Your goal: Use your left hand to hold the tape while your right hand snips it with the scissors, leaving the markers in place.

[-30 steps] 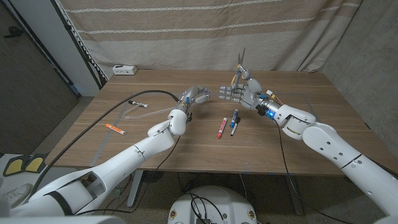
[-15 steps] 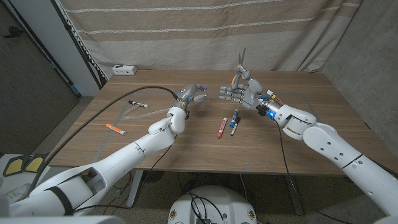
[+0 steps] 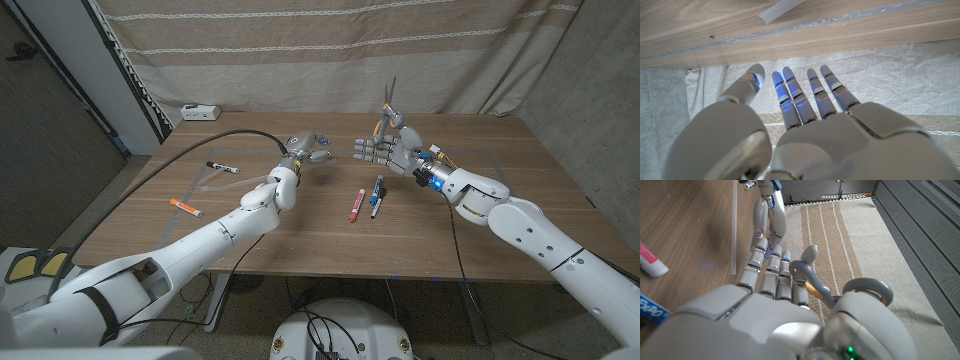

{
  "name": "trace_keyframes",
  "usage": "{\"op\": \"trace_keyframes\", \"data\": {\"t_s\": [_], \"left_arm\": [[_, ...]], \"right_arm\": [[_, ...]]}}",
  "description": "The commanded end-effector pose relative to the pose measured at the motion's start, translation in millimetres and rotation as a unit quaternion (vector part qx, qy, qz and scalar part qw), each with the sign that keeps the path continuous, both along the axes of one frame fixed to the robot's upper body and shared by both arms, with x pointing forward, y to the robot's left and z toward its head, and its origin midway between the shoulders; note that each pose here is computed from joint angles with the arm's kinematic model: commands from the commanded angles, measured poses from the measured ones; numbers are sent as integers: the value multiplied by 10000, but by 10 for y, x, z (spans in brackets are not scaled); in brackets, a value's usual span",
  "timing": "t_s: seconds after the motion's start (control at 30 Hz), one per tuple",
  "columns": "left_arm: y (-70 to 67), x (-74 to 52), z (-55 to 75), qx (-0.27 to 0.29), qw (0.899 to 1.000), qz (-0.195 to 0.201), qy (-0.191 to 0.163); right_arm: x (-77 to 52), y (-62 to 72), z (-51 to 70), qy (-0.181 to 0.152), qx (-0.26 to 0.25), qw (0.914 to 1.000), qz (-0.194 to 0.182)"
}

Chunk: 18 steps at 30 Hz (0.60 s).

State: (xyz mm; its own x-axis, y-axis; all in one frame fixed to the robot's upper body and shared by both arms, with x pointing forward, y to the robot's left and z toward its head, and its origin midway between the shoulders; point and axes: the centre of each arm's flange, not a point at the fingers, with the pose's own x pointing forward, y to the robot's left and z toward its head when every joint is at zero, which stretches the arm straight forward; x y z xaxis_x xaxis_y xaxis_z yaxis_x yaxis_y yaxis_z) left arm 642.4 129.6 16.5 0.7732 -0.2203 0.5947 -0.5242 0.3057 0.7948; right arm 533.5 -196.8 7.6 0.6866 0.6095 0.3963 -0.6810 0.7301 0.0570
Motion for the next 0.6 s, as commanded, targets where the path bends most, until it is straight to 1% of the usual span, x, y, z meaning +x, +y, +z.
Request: {"op": "trace_keyframes", "data": {"t_s": [0.03, 0.2, 0.27, 0.37, 0.6], "left_arm": [[-63, 51, 57, 425, 9988, 223, 42], [-92, 83, 71, 603, 9976, 294, 151], [-111, 104, 79, 783, 9961, 343, 200], [-121, 114, 81, 882, 9954, 299, 240], [-178, 121, 88, 1210, 9911, 524, 172]], "right_arm": [[11, -14, 15, -7, 3, 10000, 7], [21, -18, 20, -1, 2, 10000, 12], [26, -18, 21, 6, 1, 10000, 11], [29, -19, 22, 7, 0, 10000, 9], [33, -24, 23, 4, -4, 10000, 13]]}}
